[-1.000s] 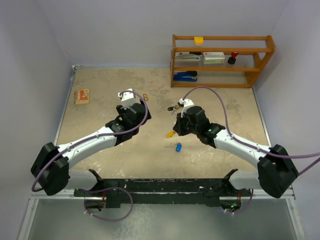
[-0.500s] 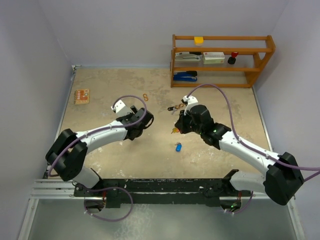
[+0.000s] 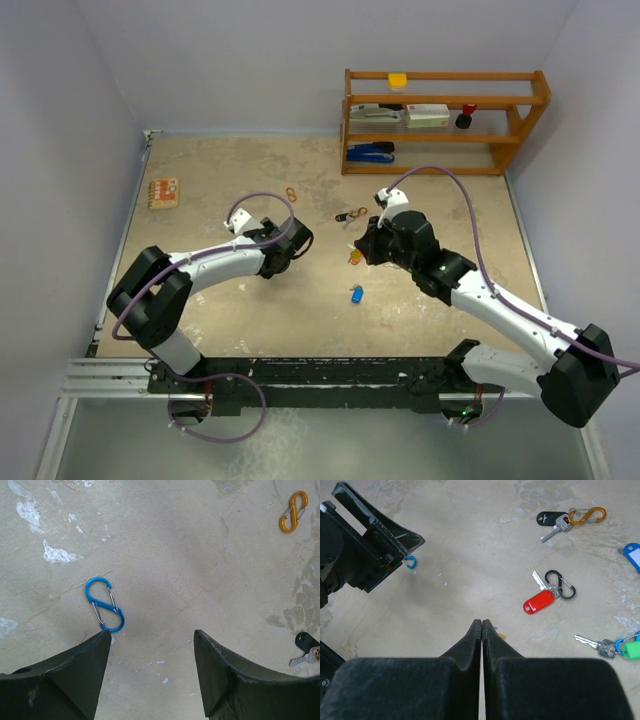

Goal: Put the keys on the keyring

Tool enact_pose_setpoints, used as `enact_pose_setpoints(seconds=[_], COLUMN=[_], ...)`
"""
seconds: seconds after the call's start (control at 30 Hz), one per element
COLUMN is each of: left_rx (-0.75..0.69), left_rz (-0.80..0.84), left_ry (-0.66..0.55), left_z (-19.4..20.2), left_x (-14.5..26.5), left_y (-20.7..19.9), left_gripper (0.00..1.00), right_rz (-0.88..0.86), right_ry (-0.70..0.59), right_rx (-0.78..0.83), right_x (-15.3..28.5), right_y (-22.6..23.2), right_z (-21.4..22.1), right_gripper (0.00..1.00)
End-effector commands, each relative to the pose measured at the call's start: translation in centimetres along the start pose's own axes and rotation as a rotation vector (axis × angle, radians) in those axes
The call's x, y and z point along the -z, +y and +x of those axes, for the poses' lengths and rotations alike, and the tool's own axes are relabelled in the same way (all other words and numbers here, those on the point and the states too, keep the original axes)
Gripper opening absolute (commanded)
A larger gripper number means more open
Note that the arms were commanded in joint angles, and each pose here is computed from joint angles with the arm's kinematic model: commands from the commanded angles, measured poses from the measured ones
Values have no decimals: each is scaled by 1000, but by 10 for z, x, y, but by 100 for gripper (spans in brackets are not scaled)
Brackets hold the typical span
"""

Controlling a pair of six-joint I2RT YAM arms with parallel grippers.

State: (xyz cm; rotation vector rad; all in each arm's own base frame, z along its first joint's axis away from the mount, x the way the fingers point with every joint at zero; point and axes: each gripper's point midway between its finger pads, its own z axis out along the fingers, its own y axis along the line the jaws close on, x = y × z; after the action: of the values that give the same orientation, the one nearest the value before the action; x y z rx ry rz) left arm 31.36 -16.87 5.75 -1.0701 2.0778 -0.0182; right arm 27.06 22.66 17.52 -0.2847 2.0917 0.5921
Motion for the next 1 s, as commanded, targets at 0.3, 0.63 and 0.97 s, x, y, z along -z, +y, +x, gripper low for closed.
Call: enact_pose_setpoints(seconds=[0.3, 0.63, 0.97], left_rx=[75, 48, 38], left_rz=[-90, -134, -140], left_ry=[-19, -49, -58], left_z=[0, -5, -11], left_x=[-5, -16, -25], left_y=[18, 33, 39], left_gripper=[63, 63, 63], right_rz=[7, 12, 16], right_ry=[-47, -45, -41], right_rx=[-10, -8, -5], right_x=[6, 6, 4], right_y=[3, 1, 0], right_z=[-15, -14, -12], right_gripper=[0, 0, 0])
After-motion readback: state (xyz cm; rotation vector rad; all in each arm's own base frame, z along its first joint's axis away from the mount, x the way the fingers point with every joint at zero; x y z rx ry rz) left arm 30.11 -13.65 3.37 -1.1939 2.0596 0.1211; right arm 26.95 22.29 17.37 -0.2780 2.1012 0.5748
